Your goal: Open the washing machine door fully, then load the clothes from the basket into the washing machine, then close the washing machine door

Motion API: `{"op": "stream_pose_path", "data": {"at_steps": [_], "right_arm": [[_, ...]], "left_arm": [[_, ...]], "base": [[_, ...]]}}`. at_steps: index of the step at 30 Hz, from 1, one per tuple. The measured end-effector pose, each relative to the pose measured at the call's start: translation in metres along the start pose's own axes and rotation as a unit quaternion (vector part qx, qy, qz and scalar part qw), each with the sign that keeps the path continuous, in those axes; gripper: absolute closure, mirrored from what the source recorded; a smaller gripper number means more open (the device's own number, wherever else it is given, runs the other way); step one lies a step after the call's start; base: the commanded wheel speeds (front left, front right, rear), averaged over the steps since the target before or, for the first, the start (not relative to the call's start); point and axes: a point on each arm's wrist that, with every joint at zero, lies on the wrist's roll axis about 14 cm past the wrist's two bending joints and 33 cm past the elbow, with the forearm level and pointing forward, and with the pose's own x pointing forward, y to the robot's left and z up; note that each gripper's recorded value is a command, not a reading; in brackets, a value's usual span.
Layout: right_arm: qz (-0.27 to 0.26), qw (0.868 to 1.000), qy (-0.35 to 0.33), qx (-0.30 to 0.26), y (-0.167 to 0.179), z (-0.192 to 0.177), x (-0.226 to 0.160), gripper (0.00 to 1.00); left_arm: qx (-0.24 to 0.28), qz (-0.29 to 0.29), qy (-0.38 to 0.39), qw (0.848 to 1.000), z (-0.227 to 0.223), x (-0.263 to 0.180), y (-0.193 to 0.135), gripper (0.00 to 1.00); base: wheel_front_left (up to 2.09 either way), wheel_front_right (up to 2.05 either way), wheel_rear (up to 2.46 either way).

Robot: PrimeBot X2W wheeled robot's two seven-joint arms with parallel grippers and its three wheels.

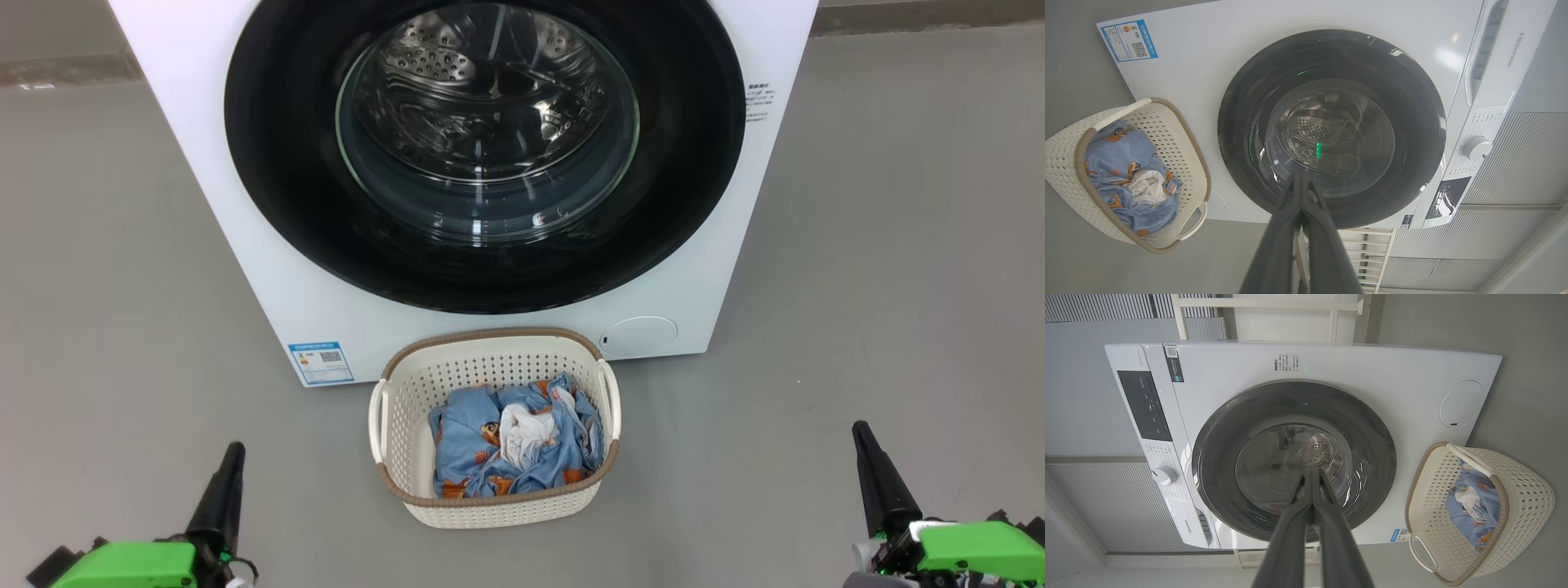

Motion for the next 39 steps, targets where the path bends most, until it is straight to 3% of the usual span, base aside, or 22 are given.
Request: {"op": "stream_pose_path", "data": {"at_steps": [1,7,24,25,39], "right_arm": [[-0.004,1.0,-0.001,0.001,-0.003,0.0,-0.001,0.0],[-0.053,0.999,-0.003,0.008,-0.036,-0.001,-0.015,0.0],[-0.038,0.998,-0.004,-0.051,-0.024,-0.005,-0.006,0.0],[-0.024,0.993,-0.009,-0.114,-0.013,-0.004,0.0,0.0],[-0.006,0.976,-0.015,-0.216,0.001,-0.004,0.005,0.0]], "left_arm": [[-0.001,0.004,0.001,1.0,-0.001,0.0,0.002,0.0],[-0.016,0.054,0.002,0.998,-0.009,-0.016,0.037,0.0],[0.032,0.041,-0.004,0.999,-0.001,-0.012,0.027,0.0],[0.087,0.027,-0.006,0.996,0.004,-0.006,0.016,0.0],[0.199,0.01,0.003,0.98,0.005,-0.002,0.005,0.0]], "base": [[0.0,0.0,0.0],[0.0,0.0,0.0],[0.0,0.0,0.0],[0.0,0.0,0.0],[0.0,0.0,0.0]]}}
